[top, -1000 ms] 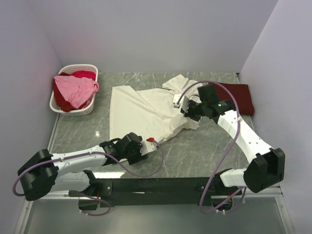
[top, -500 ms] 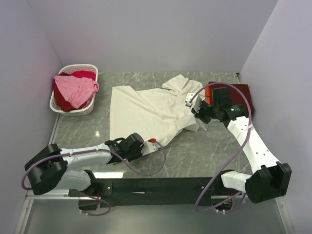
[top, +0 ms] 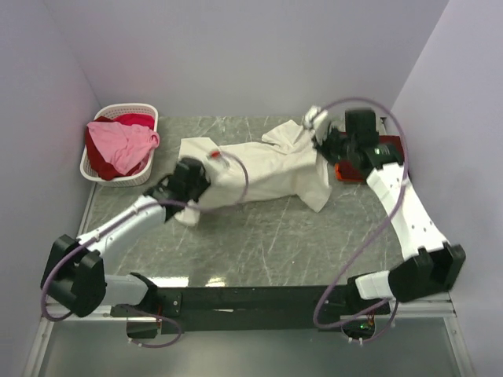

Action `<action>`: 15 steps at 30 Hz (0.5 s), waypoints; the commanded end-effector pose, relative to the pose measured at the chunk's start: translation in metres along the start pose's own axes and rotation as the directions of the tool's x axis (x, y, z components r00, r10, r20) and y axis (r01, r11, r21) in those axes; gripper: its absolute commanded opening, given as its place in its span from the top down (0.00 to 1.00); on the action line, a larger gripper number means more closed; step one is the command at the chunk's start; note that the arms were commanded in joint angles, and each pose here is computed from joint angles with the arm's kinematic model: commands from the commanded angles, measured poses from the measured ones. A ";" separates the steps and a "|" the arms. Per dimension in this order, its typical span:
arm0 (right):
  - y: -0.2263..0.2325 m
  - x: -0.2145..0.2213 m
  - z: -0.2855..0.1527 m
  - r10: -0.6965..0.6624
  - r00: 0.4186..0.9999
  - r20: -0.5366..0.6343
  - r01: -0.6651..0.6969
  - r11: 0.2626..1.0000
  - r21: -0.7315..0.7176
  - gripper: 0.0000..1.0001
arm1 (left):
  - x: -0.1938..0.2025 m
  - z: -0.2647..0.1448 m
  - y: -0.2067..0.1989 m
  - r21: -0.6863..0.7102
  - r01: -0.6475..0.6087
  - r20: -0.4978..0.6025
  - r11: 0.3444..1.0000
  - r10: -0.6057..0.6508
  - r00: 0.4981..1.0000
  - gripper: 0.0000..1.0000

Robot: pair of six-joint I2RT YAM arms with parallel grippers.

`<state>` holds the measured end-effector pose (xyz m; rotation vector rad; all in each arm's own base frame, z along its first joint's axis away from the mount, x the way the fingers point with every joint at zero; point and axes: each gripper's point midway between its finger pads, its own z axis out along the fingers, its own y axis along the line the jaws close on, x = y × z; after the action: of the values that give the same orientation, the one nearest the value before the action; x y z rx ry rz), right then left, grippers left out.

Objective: Fold and stack the t-shirts
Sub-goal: Flatten the tshirt out

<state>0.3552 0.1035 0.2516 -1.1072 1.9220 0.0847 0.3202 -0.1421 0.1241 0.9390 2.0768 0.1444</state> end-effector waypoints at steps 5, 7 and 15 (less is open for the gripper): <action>-0.185 -0.182 -0.059 -0.002 0.932 0.363 -0.179 0.867 0.464 1.00 | -0.193 -0.036 0.200 -0.242 0.338 0.442 0.910 -0.207 0.873 1.00; -0.201 -0.203 -0.077 0.000 0.909 0.417 -0.219 0.850 0.478 1.00 | -0.233 -0.069 0.224 -0.253 0.379 0.557 0.890 -0.186 0.809 1.00; -0.132 -0.232 -0.257 -0.268 0.751 0.604 -0.172 0.803 0.571 1.00 | -0.270 -0.285 0.203 -0.127 0.367 0.889 0.922 -0.058 0.454 1.00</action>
<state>0.4268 0.0715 0.5441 -0.5817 1.3972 -0.1055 0.4161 -0.1252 0.4842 0.3835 1.3769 -0.0383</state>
